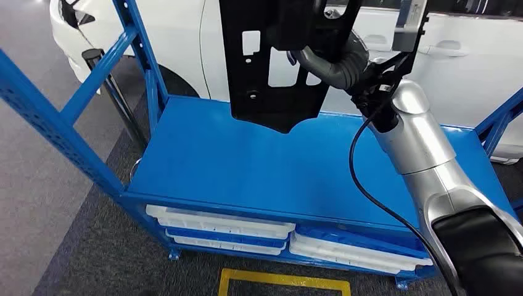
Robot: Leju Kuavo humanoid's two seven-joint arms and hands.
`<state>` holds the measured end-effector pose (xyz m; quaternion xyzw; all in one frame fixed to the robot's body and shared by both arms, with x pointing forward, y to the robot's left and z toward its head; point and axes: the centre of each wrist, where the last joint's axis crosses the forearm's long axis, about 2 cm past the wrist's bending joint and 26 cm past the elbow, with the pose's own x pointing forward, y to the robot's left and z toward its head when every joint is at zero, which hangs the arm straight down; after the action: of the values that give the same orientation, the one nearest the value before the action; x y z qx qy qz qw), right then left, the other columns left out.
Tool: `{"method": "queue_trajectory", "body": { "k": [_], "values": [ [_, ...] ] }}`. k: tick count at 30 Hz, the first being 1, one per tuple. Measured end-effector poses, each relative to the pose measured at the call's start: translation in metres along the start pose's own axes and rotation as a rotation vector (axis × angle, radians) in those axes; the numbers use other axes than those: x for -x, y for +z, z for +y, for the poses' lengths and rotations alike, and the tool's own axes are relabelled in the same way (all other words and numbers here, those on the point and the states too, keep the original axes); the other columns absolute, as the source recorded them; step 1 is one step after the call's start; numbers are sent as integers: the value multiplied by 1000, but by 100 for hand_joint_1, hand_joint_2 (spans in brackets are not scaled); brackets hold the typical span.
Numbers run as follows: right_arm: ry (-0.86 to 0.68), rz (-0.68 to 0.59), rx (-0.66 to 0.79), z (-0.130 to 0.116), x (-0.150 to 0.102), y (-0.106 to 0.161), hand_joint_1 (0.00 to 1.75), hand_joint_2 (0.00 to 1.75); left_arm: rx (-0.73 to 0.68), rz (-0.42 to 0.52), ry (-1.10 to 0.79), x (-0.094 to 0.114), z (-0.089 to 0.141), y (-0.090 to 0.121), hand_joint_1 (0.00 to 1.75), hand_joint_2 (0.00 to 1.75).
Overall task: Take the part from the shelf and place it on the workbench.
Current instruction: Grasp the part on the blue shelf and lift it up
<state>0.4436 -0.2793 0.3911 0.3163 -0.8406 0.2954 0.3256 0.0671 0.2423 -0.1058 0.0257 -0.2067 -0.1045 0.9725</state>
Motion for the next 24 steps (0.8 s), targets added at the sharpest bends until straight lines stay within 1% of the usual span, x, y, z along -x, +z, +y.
{"method": "queue_trajectory", "body": {
  "k": [2, 4, 7, 10, 12, 14, 20, 24],
  "values": [
    [-18, 4, 2, 7, 7, 9, 164, 175, -1, 2, 3, 1, 0, 0, 0, 175],
    [-59, 8, 3, 24, 23, 30, 161, 175, -4, 4, 9, 2, -1, 1, 0, 175],
    [-114, -7, -9, 56, 43, 60, 157, 175, -9, 2, 17, 3, -2, 1, 0, 175],
    [-141, -12, -35, 97, 59, 88, 152, 175, -9, 1, 21, 3, -5, 2, 0, 175],
    [-161, -1, -48, 123, 66, 104, 150, 175, -7, 3, 22, 5, -6, 2, 0, 175],
    [-181, 3, -58, 141, 68, 113, 150, 175, -5, 2, 21, 6, -7, 3, 0, 175],
    [-247, 24, -72, 175, 72, 134, 150, 175, -4, -1, 7, 8, -7, 3, 0, 175],
    [-257, 25, -81, 182, 70, 139, 150, 175, -12, -1, 6, 6, -6, 2, 0, 175]
  ]
}}
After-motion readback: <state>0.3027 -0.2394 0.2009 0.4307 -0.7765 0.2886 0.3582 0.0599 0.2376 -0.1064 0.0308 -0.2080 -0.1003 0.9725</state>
